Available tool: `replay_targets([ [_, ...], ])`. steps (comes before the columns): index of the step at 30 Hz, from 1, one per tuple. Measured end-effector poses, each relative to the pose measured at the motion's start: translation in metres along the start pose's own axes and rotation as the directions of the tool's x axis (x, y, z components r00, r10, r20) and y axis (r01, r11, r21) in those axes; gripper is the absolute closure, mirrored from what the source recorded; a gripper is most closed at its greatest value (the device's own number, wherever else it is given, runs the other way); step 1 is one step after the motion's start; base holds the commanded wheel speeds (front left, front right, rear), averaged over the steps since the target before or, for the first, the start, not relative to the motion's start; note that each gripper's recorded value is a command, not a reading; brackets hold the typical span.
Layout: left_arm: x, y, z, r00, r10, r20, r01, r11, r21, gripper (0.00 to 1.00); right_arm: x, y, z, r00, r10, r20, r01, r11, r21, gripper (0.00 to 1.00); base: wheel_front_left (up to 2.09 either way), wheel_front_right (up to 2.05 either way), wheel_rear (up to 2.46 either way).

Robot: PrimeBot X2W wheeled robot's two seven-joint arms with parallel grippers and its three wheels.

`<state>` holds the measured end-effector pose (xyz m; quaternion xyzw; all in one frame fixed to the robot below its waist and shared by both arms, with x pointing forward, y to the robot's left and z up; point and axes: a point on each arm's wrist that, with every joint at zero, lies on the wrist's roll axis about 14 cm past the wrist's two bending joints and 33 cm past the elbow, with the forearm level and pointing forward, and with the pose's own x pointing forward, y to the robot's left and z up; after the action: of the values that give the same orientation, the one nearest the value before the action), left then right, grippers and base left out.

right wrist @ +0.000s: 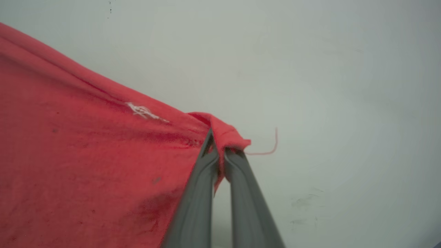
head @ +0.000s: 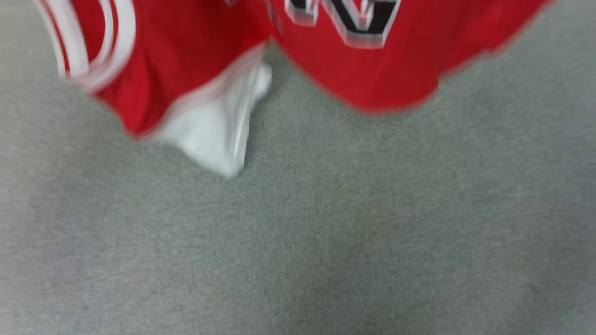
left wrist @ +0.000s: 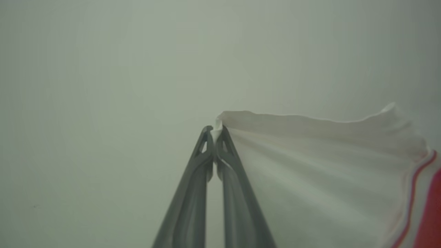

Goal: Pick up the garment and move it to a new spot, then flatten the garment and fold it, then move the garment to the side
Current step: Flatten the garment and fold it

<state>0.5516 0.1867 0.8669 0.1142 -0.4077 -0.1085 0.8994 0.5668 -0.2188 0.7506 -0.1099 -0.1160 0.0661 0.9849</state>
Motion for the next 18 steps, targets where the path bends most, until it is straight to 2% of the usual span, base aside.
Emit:
replay_targets([
  [10,0.047,0.018,-0.112,0.992,0.1,-0.076,-0.101,0.995,-0.006,1.0,0.094,-0.006,-0.062,0.998,-0.064,0.028,0.065,0.996,-0.057,1.0,0.0,0.0,0.0],
  [12,0.046,0.016,-0.138,0.988,0.108,-0.109,-0.111,0.994,-0.023,1.0,0.106,-0.003,-0.082,0.998,-0.066,0.019,0.067,0.995,-0.076,1.0,0.0,0.0,0.0],
  [18,0.018,-0.002,-0.209,0.973,0.066,-0.221,-0.074,0.997,-0.024,1.0,0.123,0.017,-0.15,0.998,-0.053,-0.044,0.053,0.999,-0.001,1.0,0.0,0.0,0.0],
])
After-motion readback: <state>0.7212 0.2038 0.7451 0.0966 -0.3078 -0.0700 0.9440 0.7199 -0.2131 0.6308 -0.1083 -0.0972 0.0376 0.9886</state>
